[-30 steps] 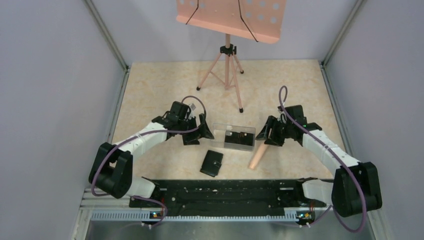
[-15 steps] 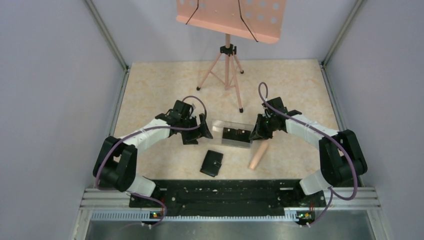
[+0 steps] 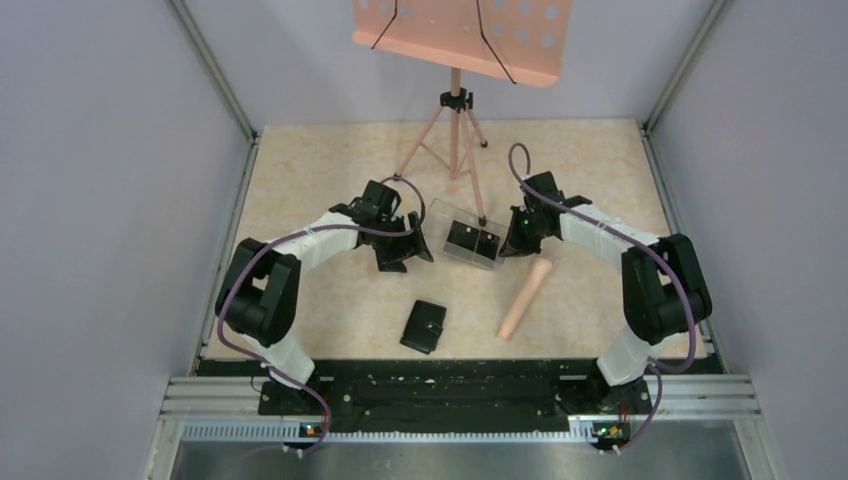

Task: Put the credit cards into the card holder
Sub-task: Move the storage box to the center of the board.

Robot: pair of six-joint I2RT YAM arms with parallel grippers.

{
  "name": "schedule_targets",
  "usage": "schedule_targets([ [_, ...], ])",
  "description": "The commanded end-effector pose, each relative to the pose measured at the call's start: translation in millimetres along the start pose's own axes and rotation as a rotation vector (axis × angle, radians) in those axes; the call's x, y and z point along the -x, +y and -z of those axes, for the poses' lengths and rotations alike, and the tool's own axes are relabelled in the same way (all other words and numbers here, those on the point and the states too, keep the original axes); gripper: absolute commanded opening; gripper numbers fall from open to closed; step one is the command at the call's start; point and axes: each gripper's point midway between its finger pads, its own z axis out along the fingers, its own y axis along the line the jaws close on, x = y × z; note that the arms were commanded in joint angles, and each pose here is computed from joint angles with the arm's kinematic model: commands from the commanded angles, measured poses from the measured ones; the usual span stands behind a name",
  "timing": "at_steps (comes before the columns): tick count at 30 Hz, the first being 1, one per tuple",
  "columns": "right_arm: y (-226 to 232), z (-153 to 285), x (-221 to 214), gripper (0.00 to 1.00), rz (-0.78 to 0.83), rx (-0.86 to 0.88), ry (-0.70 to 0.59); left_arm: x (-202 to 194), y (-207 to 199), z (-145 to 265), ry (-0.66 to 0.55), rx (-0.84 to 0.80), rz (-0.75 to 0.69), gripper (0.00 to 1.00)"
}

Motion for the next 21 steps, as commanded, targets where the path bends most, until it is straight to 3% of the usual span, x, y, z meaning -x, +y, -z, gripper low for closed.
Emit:
schedule_targets([
  [1,22.2,10.7,24.8,0.01,0.122,0.033,-0.034,20.7,-18.3,7.1,-0.055,-0.017,-0.025,0.79],
  [7,18.0,11.0,37.7,0.06,0.164,-0.019,-0.048,21.1,-3.4,17.5,-0.067,0.075,-0.055,0.82],
  [11,17.8,10.6,38.9,0.26,0.176,-0.023,-0.045,10.8,5.2,21.2,-0.060,0.091,-0.051,0.83],
  [14,18.9,11.3,40.1,0.34,0.178,-0.021,-0.047,3.3,8.6,20.7,-0.052,0.081,-0.038,0.83],
  [21,24.3,10.5,40.1,0.42,0.146,0.001,-0.037,-9.1,6.4,23.0,-0.020,0.042,-0.030,0.82],
])
